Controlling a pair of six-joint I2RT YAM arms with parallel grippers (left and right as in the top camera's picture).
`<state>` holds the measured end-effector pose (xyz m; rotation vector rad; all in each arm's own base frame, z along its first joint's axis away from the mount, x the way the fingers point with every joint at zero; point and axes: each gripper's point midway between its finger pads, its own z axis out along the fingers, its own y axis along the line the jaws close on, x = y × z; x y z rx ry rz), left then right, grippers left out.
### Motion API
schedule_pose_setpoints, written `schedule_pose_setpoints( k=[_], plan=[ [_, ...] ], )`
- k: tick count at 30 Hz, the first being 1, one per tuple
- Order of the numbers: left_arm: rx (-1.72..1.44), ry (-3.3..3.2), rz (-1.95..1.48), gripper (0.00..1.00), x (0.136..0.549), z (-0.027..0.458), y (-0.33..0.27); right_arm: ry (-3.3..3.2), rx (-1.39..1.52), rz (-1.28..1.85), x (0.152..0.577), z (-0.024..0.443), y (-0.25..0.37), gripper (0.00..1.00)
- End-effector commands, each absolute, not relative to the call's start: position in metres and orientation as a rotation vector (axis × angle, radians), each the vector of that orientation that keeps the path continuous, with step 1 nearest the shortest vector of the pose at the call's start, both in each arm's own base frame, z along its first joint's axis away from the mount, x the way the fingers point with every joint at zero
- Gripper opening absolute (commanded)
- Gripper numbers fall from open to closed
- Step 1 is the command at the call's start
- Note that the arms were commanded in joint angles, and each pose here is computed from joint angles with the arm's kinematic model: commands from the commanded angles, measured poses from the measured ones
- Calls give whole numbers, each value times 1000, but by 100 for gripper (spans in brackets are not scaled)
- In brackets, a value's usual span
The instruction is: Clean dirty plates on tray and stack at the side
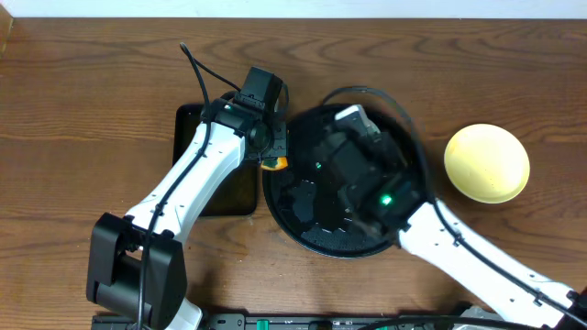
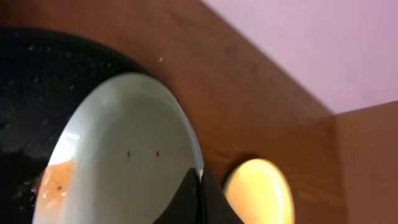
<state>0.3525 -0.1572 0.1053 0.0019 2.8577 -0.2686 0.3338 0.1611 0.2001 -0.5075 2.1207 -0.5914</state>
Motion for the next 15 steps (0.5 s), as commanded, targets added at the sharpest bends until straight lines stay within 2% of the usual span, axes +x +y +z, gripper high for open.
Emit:
schedule_pose_setpoints(
  k=[1, 9, 12, 15],
  plan=[
    [18, 2854, -242, 7, 354, 104, -154, 1999, -414, -722, 333, 233, 153, 1],
    [18, 2854, -242, 7, 354, 104, -154, 2017, -296, -682, 336, 232, 144, 1],
    [18, 2854, -242, 7, 354, 104, -154, 2150, -217, -532, 337, 207, 138, 1],
    [18, 2857, -241, 7, 353, 104, -153, 2348, -67, -344, 337, 175, 119, 6]
  ],
)
